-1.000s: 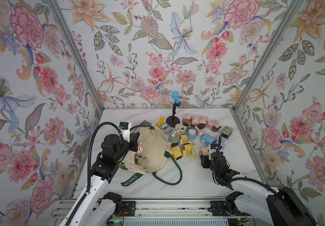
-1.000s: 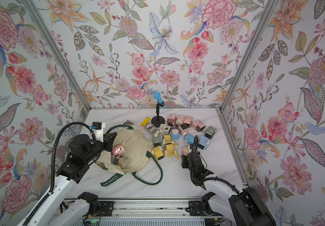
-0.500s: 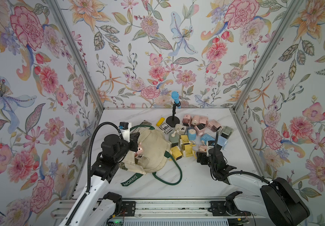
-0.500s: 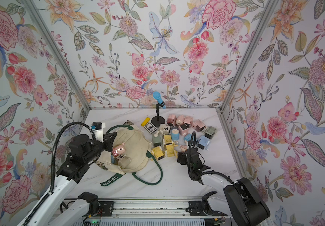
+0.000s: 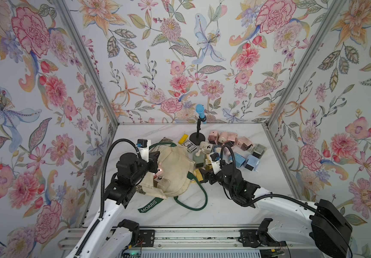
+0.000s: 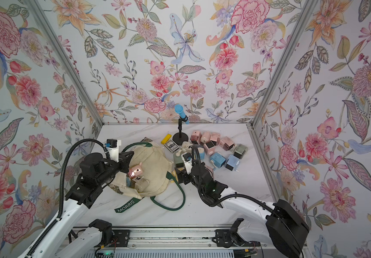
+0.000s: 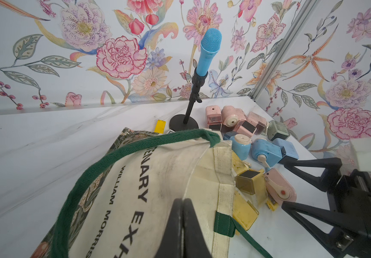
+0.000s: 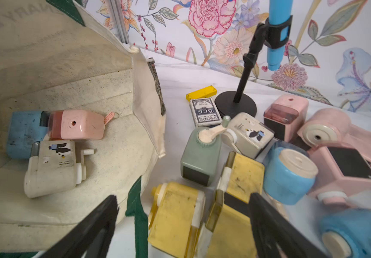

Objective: Take out the pencil sharpeners from the tote bags
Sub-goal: Place the pencil sharpener at the center of the board, then adjust the canvas bag at the center of the board.

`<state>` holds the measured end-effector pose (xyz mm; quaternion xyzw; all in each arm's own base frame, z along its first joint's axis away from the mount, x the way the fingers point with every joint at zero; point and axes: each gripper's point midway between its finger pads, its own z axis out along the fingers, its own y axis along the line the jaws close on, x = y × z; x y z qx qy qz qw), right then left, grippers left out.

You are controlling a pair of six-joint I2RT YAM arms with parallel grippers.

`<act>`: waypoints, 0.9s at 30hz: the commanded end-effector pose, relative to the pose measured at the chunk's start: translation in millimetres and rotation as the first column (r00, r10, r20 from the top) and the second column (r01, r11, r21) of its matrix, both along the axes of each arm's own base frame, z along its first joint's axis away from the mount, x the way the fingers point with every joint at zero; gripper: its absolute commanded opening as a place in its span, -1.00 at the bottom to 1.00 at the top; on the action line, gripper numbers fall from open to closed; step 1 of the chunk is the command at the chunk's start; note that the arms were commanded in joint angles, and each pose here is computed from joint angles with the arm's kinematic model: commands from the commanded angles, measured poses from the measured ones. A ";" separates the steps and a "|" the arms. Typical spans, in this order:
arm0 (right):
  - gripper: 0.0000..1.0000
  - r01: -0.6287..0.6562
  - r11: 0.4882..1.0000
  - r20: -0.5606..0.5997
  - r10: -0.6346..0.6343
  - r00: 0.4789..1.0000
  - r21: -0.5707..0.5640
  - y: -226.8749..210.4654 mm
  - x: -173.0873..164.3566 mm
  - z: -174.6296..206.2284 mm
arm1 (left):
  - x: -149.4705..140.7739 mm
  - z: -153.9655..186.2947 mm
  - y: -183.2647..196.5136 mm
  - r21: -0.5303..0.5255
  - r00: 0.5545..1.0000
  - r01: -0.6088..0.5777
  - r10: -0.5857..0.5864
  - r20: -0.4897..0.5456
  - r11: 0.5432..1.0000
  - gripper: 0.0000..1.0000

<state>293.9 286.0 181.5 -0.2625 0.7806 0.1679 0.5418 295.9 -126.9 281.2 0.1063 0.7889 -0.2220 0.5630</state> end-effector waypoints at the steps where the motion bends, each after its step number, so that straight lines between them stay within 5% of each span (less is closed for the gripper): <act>1: 0.84 -0.086 0.993 0.012 0.087 0.996 -0.077 25.4 6.5 -10.0 | 1.9 11.8 -0.8 0.014 0.999 0.002 -0.003 0.037 1.000 -1.00; 5: 0.84 -0.143 0.985 0.008 0.144 0.990 -0.094 56.7 24.6 -17.3 | 1.8 11.7 -1.4 0.012 0.999 0.006 -0.006 0.037 1.000 -1.00; 9: 0.63 -0.146 0.983 0.004 0.147 0.989 -0.115 77.2 48.0 -24.8 | 1.4 11.9 -1.8 0.011 0.999 0.008 -0.009 0.038 1.000 -1.00; 14: -0.10 -0.223 0.973 -0.025 0.222 0.975 -0.067 97.1 57.0 -33.2 | 2.0 10.9 -1.4 0.016 0.999 0.006 -0.006 0.037 1.000 -1.00; 17: -0.75 -0.289 0.957 -0.046 0.287 0.957 -0.040 105.5 47.6 -35.7 | 4.8 10.0 1.0 0.022 0.999 -0.010 0.010 0.036 1.000 -1.00; 19: -0.97 -0.341 0.940 -0.051 0.340 0.939 -0.022 110.2 34.8 -36.7 | 8.0 10.2 2.1 0.022 0.999 -0.024 0.023 0.034 0.999 -1.00; 27: -1.00 -0.583 0.812 -0.001 0.583 0.812 0.035 124.1 -41.8 -31.2 | 29.6 12.4 24.2 0.050 0.983 -0.182 0.182 0.022 0.982 -1.00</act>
